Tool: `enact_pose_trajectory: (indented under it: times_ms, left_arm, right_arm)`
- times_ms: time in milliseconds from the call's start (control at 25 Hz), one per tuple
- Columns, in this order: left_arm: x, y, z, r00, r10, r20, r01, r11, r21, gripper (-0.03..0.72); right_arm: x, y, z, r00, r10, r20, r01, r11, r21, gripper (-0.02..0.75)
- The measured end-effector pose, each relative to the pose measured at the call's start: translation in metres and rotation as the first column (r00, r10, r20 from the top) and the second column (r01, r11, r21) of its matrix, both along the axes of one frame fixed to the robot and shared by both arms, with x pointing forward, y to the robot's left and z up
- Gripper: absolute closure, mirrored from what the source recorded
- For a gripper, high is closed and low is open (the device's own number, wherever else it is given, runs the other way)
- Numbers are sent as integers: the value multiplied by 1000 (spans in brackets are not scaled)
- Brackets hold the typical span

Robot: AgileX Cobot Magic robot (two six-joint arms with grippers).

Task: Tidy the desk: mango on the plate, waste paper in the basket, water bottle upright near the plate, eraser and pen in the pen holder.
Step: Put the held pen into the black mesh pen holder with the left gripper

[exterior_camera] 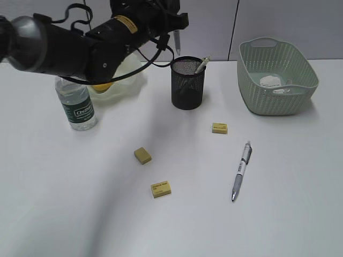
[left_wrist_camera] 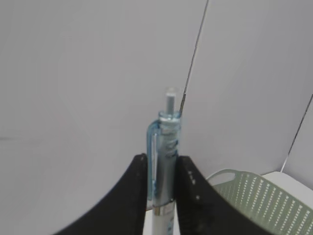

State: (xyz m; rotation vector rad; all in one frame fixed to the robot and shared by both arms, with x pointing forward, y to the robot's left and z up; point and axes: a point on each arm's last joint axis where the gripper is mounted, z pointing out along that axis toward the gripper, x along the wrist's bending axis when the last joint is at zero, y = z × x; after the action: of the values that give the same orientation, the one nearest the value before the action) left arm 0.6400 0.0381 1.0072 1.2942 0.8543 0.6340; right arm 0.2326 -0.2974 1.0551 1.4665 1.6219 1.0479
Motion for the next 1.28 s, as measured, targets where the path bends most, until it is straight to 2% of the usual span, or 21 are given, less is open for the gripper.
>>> enact_pose_trajectory:
  times_ms: [480, 880, 960, 1160, 1280]
  left_arm:
    - [22, -18, -42, 999, -26, -20, 27, 998, 57, 552]
    - [26, -20, -55, 997, -22, -75, 29, 996, 87, 536]
    - [26, -20, -58, 996, -21, -92, 30, 995, 98, 503]
    - [27, -20, -63, 984, -8, -178, 33, 990, 140, 310]
    - [27, -20, -64, 982, -5, -191, 35, 988, 150, 260]
  right_arm:
    - [0, 0, 0, 1000, 0, 0, 0, 1000, 0, 374]
    - [0, 0, 0, 1000, 0, 0, 0, 1000, 0, 374]
    - [0, 0, 0, 1000, 0, 0, 0, 1000, 0, 374]
    - [0, 0, 0, 1000, 0, 0, 0, 1000, 0, 374]
    - [0, 0, 0, 1000, 0, 0, 0, 1000, 0, 374]
